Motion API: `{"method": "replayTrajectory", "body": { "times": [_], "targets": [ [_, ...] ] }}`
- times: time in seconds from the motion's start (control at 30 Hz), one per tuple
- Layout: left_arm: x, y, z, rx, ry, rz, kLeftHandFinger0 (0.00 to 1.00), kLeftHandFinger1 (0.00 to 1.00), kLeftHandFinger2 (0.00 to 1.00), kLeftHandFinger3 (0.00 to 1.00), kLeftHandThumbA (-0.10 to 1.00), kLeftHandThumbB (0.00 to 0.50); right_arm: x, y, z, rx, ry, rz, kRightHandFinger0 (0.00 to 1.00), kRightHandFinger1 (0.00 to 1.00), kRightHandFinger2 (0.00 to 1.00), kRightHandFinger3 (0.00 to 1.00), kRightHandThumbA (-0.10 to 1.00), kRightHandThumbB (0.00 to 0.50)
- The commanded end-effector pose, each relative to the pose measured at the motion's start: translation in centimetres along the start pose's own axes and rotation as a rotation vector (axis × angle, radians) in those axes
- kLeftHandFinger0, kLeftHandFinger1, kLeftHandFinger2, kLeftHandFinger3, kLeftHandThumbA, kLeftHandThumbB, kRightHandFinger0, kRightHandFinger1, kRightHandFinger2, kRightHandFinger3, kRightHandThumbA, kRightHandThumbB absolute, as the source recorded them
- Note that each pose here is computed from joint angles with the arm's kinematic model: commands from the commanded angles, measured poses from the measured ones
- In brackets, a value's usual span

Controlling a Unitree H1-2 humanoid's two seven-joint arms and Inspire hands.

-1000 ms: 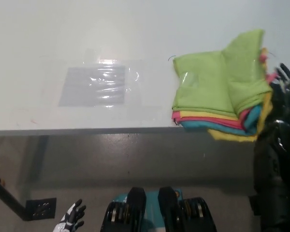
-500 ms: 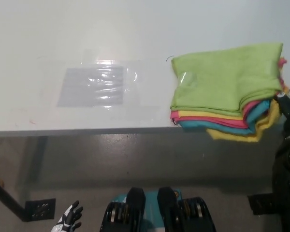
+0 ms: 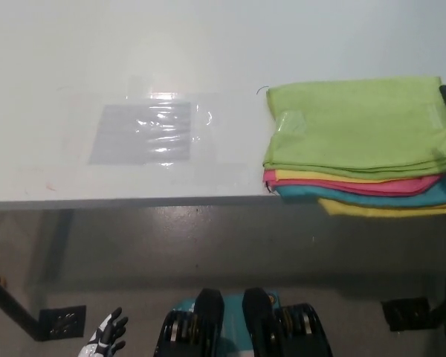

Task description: A stack of folded microfibre clothes with a single fold is kept infront of the robot. the robot uses its right hand to grab one end of the clothes and pulla it away from the other end to unfold

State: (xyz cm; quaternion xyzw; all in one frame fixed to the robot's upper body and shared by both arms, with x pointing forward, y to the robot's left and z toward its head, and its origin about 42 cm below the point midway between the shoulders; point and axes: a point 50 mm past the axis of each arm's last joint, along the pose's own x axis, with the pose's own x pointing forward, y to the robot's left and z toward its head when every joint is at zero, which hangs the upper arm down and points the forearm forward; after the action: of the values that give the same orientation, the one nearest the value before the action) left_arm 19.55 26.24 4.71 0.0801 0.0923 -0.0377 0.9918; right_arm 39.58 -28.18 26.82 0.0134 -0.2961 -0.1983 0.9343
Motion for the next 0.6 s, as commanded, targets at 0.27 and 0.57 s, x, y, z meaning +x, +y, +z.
{"method": "replayTrajectory", "body": {
  "times": [0.27, 0.57],
  "targets": [
    [1.4, 1.2, 2.1, 0.042, -0.087, -0.013, 1.0, 1.0, 1.0, 1.0, 1.0, 0.202, -7.3, 2.0, 20.5, 0.018, -0.736, 0.184, 1.0, 1.0, 1.0, 1.0, 0.98, 0.145],
    [2.2, 1.2, 3.3, 0.026, -0.124, -0.033, 1.0, 1.0, 1.0, 1.0, 1.0, 0.171, -17.0, 5.1, 13.5, 0.037, -0.436, 0.455, 1.0, 1.0, 1.0, 1.0, 0.98, 0.119]
  ]
}}
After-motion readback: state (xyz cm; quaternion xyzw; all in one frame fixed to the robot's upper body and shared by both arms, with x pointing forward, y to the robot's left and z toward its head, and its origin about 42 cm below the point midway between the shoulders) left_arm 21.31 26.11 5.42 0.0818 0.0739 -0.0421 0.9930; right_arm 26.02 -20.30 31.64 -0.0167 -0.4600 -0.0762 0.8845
